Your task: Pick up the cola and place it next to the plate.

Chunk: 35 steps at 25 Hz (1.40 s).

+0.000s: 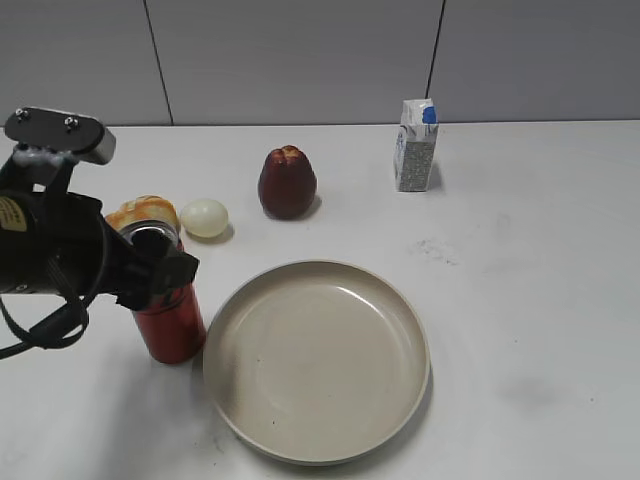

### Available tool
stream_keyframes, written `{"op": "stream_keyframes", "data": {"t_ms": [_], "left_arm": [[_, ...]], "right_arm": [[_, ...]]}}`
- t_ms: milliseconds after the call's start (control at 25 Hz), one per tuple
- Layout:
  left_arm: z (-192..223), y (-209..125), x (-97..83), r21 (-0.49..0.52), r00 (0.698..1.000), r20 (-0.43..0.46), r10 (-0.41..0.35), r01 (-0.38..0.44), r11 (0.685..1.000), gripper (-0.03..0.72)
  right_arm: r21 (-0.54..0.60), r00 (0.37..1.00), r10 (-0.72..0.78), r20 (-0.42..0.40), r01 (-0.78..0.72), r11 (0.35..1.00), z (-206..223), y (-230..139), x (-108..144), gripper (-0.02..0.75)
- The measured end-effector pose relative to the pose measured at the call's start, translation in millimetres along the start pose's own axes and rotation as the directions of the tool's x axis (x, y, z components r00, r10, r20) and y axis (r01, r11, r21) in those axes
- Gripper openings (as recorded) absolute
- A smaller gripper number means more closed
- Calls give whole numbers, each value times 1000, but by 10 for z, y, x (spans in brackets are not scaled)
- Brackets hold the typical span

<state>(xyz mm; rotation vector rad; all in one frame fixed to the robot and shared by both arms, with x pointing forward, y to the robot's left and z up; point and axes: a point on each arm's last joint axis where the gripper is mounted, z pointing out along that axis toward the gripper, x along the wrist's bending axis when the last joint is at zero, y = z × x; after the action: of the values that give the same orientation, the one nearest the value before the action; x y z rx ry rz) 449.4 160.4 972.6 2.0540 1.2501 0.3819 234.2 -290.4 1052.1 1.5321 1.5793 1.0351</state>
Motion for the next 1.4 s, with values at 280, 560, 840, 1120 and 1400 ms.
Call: {"op": "stream_keyframes", "data": {"t_ms": [280,560,840,1120,1400], "left_arm": [[-251,433,-69,-52,999,43,-1,3,999,669],[-1134,1094,123,-71,1000,-2,26,-26,997,647],[-1960,789,396,-7,977,-212,-28,27,1000,586],[-2415,-48,209,-97,969,-228,-99,79,992,575],[-2382,-863,121,-167,968,-228,-105,67,984,573]], "right_arm": [[0,1000,0,0,0,1000,0,0,0,533],[0,1000,0,0,0,1000,0,0,0,533],[0,1000,0,0,0,1000,0,0,0,533],[0,1000,0,0,0,1000,0,0,0,533],[0,1000,0,0,0,1000,0,0,0,533]]}}
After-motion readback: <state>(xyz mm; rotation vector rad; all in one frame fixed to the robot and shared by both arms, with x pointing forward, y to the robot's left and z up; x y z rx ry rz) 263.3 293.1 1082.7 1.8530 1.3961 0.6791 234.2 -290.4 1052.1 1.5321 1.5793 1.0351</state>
